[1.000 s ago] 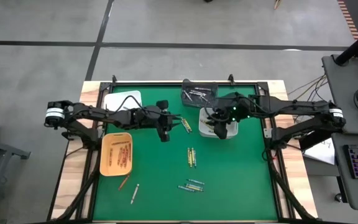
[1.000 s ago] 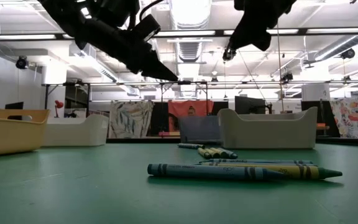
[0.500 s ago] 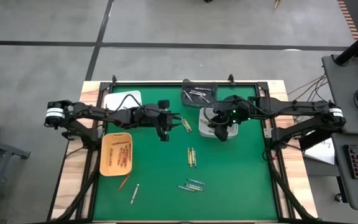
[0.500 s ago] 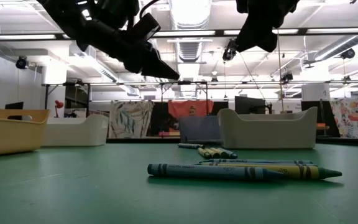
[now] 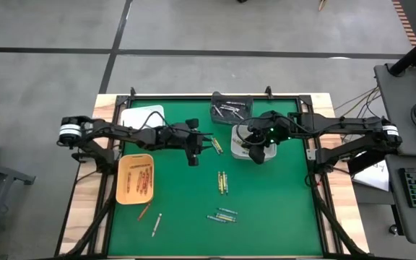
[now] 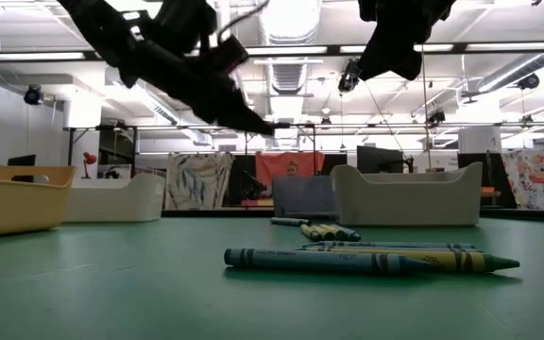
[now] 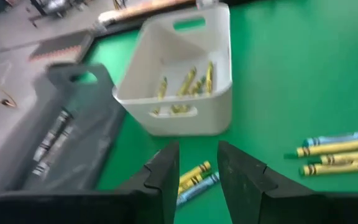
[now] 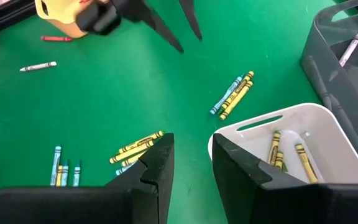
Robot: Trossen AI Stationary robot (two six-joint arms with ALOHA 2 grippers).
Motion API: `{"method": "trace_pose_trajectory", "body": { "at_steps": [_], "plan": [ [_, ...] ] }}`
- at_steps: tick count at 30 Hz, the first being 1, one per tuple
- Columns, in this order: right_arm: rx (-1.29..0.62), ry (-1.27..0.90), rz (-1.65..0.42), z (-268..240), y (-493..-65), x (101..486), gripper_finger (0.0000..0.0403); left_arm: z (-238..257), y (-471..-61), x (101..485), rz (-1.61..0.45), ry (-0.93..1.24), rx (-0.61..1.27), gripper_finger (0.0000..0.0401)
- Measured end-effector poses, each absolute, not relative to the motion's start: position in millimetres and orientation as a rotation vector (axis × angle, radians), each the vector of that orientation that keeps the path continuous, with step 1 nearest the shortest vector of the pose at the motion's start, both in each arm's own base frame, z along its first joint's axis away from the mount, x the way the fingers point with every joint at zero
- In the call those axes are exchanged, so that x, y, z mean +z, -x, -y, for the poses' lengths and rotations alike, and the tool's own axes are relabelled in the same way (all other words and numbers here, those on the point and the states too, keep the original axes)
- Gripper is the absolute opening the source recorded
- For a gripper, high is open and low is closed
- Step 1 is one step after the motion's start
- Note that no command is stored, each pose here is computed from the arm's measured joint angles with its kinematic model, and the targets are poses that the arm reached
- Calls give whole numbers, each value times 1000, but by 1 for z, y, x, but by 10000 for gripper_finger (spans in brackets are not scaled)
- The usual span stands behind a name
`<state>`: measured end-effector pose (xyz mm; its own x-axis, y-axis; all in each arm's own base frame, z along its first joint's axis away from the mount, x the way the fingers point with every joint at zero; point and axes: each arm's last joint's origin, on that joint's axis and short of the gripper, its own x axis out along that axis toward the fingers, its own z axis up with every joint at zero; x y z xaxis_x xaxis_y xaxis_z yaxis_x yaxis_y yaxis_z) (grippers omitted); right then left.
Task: Sort crayons
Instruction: Put the blue crayon into the white bin
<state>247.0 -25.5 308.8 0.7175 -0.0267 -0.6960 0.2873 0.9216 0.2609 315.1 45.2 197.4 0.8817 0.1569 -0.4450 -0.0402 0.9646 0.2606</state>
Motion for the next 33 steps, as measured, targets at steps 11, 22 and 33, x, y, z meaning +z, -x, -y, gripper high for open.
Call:
{"method": "trace_pose_trajectory", "body": {
  "at_steps": [11, 22, 33],
  "plan": [
    [-171, -350, -756, 26, -247, 309, 90, -51, -356, 150, -619, -337, 55, 160],
    [-166, -338, -757, 26, -247, 309, 87, -73, -364, 125, -735, -356, 72, 164],
    [-160, -323, -750, 26, -248, 309, 85, -85, -359, 111, -787, -356, 10, 164]
  ]
}}
